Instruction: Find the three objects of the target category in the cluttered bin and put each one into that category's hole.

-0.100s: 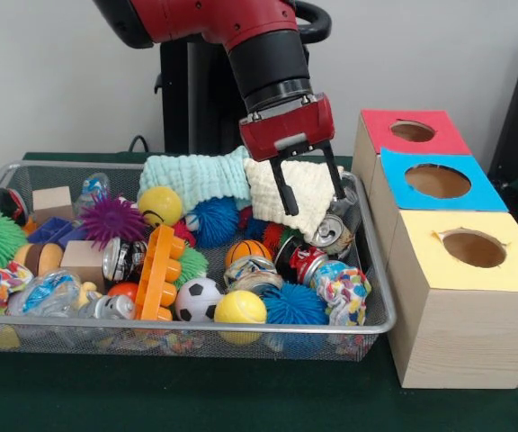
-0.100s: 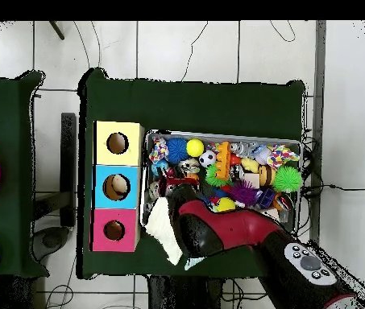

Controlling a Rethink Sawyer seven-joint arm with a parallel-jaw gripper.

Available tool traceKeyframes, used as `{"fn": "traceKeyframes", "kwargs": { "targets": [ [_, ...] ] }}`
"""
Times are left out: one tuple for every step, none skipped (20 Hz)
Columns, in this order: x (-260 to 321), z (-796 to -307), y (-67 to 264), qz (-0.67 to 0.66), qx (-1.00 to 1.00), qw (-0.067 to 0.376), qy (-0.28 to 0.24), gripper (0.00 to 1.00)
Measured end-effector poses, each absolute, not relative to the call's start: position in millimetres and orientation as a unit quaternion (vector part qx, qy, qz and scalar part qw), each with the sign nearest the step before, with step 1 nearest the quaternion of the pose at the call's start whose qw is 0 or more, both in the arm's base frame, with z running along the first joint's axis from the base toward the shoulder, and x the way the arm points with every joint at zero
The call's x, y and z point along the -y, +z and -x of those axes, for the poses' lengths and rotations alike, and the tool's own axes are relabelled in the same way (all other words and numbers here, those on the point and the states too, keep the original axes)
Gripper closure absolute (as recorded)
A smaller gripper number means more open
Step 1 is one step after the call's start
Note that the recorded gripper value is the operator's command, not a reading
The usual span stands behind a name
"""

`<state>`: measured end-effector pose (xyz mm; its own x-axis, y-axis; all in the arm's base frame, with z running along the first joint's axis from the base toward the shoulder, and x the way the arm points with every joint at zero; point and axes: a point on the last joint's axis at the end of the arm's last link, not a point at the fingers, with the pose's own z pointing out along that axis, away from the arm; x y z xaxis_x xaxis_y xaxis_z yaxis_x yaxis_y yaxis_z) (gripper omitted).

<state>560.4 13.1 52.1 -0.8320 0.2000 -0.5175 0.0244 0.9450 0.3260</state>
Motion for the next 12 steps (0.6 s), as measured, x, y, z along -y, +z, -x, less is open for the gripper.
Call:
{"fn": "traceKeyframes", "kwargs": {
  "targets": [
    [-13, -558, 50, -0.059, -0.946, 0.281, 0.151, 0.0],
    [-11, -556, 48, -0.06, -0.947, 0.277, 0.147, 0.0],
    [-6, -551, 45, -0.062, -0.95, 0.272, 0.14, 0.0],
    [-4, -550, 44, -0.062, -0.951, 0.27, 0.137, 0.0],
    [-3, -548, 43, -0.063, -0.952, 0.268, 0.134, 0.0],
    [3, -541, 39, -0.064, -0.956, 0.26, 0.121, 0.0],
    [6, -536, 36, -0.064, -0.958, 0.255, 0.112, 0.0],
    [7, -530, 33, -0.063, -0.961, 0.248, 0.102, 0.0],
    [8, -524, 31, -0.061, -0.964, 0.241, 0.093, 0.0],
    [8, -520, 29, -0.059, -0.966, 0.236, 0.086, 0.0],
    [7, -513, 26, -0.055, -0.969, 0.229, 0.075, 0.0],
    [5, -507, 24, -0.05, -0.972, 0.221, 0.066, 0.0]
  ]
}}
